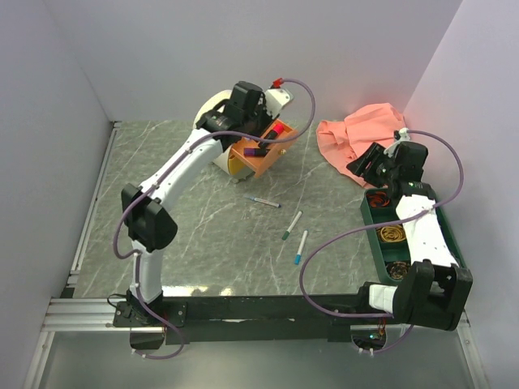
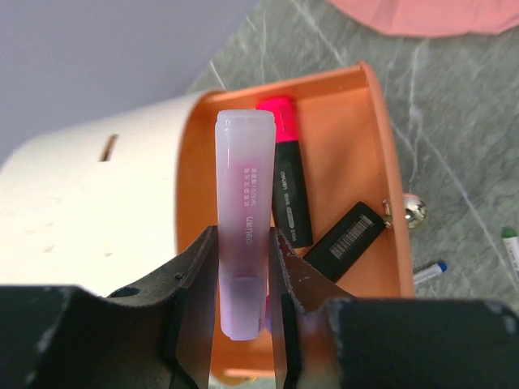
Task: Sort the stationery into containers
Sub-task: Place the pen in the drawer.
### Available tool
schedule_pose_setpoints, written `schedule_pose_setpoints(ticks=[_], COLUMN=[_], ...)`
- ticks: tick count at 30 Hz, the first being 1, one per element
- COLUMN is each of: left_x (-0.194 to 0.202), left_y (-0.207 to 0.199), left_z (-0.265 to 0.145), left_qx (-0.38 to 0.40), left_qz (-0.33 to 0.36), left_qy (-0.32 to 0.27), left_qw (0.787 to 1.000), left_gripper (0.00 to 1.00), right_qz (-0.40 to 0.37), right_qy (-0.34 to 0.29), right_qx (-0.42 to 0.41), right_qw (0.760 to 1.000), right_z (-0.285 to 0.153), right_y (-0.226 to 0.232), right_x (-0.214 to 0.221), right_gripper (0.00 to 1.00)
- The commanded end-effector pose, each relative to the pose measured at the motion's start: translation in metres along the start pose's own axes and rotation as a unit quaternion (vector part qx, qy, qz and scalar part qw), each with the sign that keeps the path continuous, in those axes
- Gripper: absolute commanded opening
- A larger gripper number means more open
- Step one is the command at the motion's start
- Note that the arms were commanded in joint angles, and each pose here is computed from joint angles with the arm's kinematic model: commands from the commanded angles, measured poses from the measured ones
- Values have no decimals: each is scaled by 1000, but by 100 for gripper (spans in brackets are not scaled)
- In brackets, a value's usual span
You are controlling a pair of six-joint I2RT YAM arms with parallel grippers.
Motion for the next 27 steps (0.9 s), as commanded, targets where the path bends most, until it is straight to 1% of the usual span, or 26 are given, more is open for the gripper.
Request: schedule_pose_setpoints(ticks=[1, 3, 5, 6, 7, 8, 10, 11, 12, 13, 14, 15, 16, 17, 18, 19, 20, 21, 22, 23, 24, 26, 27], left_x=[-17, -20, -28, -38, -45, -51, -69, -75, -79, -82, -89, -96, -81, -82, -72, -64, -55, -38, -28, -20, -5, 7, 20], left_y=[13, 18, 21, 23, 23, 24, 26, 26, 29, 31, 36, 46, 48, 54, 58, 61, 63, 67, 70, 72, 79, 87, 95], left_z=[-1, -3, -11, -23, -31, -38, -64, -74, -92, -102, -112, -140, -137, -146, -154, -157, -157, -159, -161, -162, -171, -180, -188], left_qx=[-40, -58, -62, -58, -55, -52, -45, -44, -49, -56, -68, -93, -117, -141, -156, -171, -176, -186, -194, -198, -210, -226, -242], left_qz=[-9, -22, -33, -39, -42, -45, -50, -50, -47, -45, -45, -45, -48, -52, -54, -56, -57, -68, -77, -86, -105, -122, -134], left_qy=[-23, -26, -41, -59, -72, -84, -120, -133, -145, -156, -177, -201, -182, -193, -184, -171, -161, -143, -133, -127, -117, -111, -103], left_qw=[999, 998, 997, 996, 995, 994, 990, 989, 987, 985, 981, 974, 975, 970, 969, 969, 969, 970, 969, 968, 965, 960, 955], left_gripper=[33, 49, 52, 53, 54, 57, 59, 62, 63, 66, 73, 79, 84, 94, 98, 99, 99, 100, 99, 100, 99, 99, 100], right_qz=[-17, -27, -52, -64, -78, -116, -161, -238, -279, -309, -422, -462, -483, -557, -579, -597, -631, -651, -669, -698, -712, -748, -753], right_qy=[-35, -32, -19, -13, 9, 19, 56, 77, 96, 141, 136, 153, 209, 209, 235, 246, 247, 262, 263, 260, 269, 268, 277], right_qx=[-18, -25, -44, -55, -85, -103, -143, -205, -238, -267, -302, -311, -330, -352, -351, -353, -371, -362, -363, -378, -379, -377, -385], right_qw=[999, 999, 998, 996, 993, 988, 975, 946, 926, 902, 844, 816, 784, 723, 698, 677, 635, 614, 593, 549, 526, 476, 456], right_z=[-4, -4, -6, -7, -8, -8, -10, -15, -17, -25, -24, -24, -26, -21, -14, -11, -6, 2, 7, 11, 18, 28, 33], right_y=[13, 15, 19, 21, 26, 27, 31, 38, 41, 45, 44, 44, 46, 44, 38, 35, 41, 35, 35, 40, 37, 37, 38], right_x=[-24, -23, -19, -17, -8, -4, 13, 24, 34, 54, 60, 69, 93, 101, 111, 117, 128, 132, 136, 145, 150, 154, 163], right_gripper=[59, 61, 61, 61, 61, 62, 62, 62, 62, 63, 64, 64, 64, 64, 64, 64, 64, 64, 64, 63, 63, 62, 62])
Point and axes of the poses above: each gripper's point midway between its finger pads, its own z axis out along the fingers, its own y axis along the line the jaws close on, x = y × z, the point moved 3 cm from there along -z, back along the fingers, and after that the axes turned 8 degrees about z, right-handed, at the moved point
